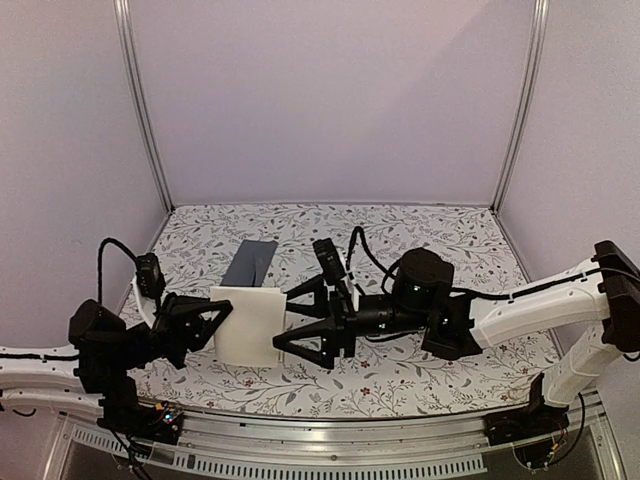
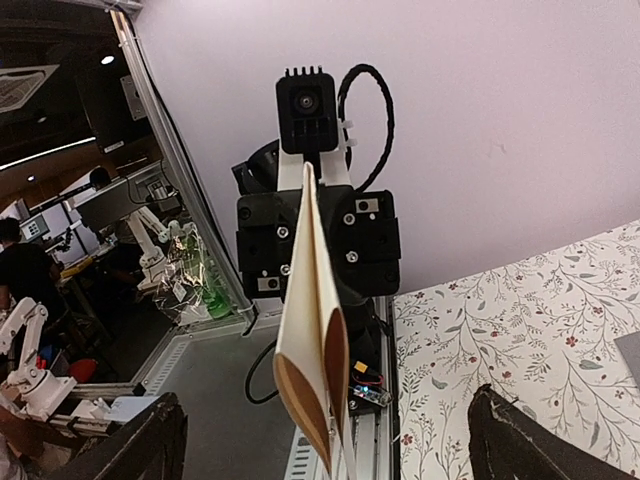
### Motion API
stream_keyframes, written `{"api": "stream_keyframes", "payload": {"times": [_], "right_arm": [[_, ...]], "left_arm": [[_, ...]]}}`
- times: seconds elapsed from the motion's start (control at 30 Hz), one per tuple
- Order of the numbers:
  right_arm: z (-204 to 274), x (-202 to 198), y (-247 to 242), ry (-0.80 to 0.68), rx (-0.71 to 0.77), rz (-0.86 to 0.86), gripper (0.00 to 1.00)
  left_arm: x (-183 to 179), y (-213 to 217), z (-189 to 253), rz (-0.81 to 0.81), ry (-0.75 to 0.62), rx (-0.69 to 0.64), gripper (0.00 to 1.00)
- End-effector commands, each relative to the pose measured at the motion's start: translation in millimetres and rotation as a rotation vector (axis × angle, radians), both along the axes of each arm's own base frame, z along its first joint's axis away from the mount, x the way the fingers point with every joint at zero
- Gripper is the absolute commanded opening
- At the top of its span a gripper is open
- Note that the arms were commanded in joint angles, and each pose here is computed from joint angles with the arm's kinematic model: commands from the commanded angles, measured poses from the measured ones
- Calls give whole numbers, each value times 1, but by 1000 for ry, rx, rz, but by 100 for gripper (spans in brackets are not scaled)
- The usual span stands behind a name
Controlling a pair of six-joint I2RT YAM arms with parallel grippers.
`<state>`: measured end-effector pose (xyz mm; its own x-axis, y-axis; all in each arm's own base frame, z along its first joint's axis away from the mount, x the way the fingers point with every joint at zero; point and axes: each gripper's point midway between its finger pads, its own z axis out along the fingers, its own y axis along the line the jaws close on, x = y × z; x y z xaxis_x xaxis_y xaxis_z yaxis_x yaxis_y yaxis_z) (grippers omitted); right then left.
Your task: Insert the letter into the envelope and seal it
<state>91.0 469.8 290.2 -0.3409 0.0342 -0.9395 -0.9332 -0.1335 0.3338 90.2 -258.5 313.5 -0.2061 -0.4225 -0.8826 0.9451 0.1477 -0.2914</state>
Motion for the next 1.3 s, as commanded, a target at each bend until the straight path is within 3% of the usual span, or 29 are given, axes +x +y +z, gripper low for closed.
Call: {"api": "stream_keyframes", "payload": {"times": [0.0,0.3,0.5,0.8,0.97,1.03,1.17,1.27], "right_arm": [[31,-10,7,-12,149,42,93],[17,-10,29,-5,134,64,61],[12,-8,36,-7,125,68,32],[9,-8,36,-10,122,67,1],[6,-3,35,5,110,37,0],[2,6,33,20,89,-24,0],[-10,37,20,48,7,-233,0],[-20,61,-1,57,-64,-406,0]], "left_arm": [[4,14,8,38,28,-89,0],[6,20,8,56,43,-117,0],[6,22,7,61,44,-125,0],[7,24,8,66,43,-126,0],[10,23,6,83,49,-110,1],[11,22,6,95,47,-93,19],[43,30,-6,270,154,-35,68],[80,48,-28,504,299,45,81]]}}
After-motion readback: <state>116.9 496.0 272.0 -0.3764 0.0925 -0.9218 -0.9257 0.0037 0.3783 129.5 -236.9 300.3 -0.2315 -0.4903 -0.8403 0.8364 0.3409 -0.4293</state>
